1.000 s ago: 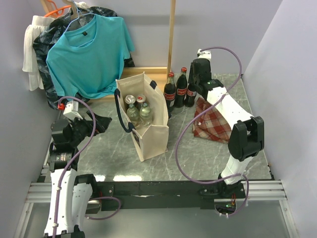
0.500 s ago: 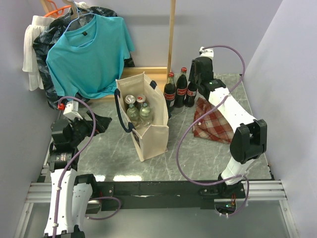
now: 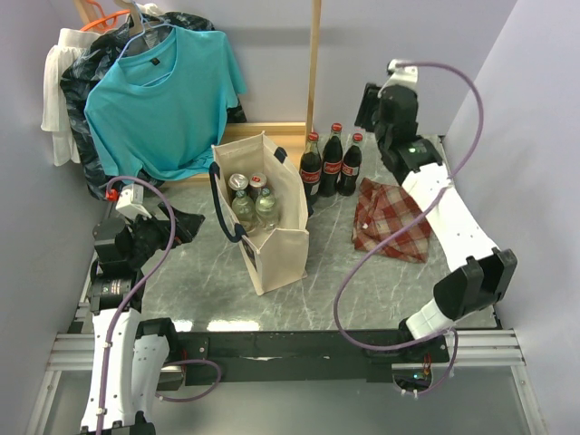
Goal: Take the beverage out of the canvas bag
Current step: Place the drink at the center of the board, then take out the drink from the canvas bag.
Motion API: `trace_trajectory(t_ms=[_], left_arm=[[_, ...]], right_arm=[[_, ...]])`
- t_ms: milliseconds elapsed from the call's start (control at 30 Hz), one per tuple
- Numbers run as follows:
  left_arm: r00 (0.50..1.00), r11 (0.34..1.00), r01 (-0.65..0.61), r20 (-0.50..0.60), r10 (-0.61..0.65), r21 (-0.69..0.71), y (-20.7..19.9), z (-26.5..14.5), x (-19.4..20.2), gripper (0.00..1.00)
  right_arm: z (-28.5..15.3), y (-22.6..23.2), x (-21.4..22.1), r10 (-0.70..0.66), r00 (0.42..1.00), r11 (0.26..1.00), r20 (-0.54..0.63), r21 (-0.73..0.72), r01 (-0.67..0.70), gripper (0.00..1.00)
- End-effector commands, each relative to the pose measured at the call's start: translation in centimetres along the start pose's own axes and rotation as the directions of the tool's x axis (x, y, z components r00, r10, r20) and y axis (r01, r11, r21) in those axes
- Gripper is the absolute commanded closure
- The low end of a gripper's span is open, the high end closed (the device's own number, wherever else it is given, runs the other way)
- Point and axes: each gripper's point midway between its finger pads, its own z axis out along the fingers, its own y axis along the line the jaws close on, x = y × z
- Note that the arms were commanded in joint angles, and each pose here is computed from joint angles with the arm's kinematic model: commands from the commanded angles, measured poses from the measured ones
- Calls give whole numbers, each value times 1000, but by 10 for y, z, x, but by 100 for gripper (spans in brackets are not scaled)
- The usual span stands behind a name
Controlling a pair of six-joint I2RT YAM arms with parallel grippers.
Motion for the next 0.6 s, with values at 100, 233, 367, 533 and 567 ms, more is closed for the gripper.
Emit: trace_trajectory(t_ms=[100, 233, 367, 533, 567], left_arm=[[1000, 1000, -12, 16, 12, 16, -3, 0, -3, 4], [1000, 1000, -10, 14, 10, 15, -3, 0, -3, 4], [1000, 1000, -10, 11, 10, 17, -3, 0, -2, 4], [1000, 1000, -11, 17, 10, 13, -3, -1, -3, 4], [1000, 1000, -10, 17, 10, 11, -3, 0, -3, 4]], right_arm=[[-83, 28, -104, 34, 981, 969, 193, -245, 15, 37], [-105, 28, -110, 65, 978, 958, 197, -285, -6, 35], [-117, 40, -95, 43, 992, 943, 118, -333, -1, 35], [-133, 71, -69, -33, 998, 912, 51, -407, 51, 34], [-145, 86, -69, -43, 998, 894, 54, -443, 63, 34]])
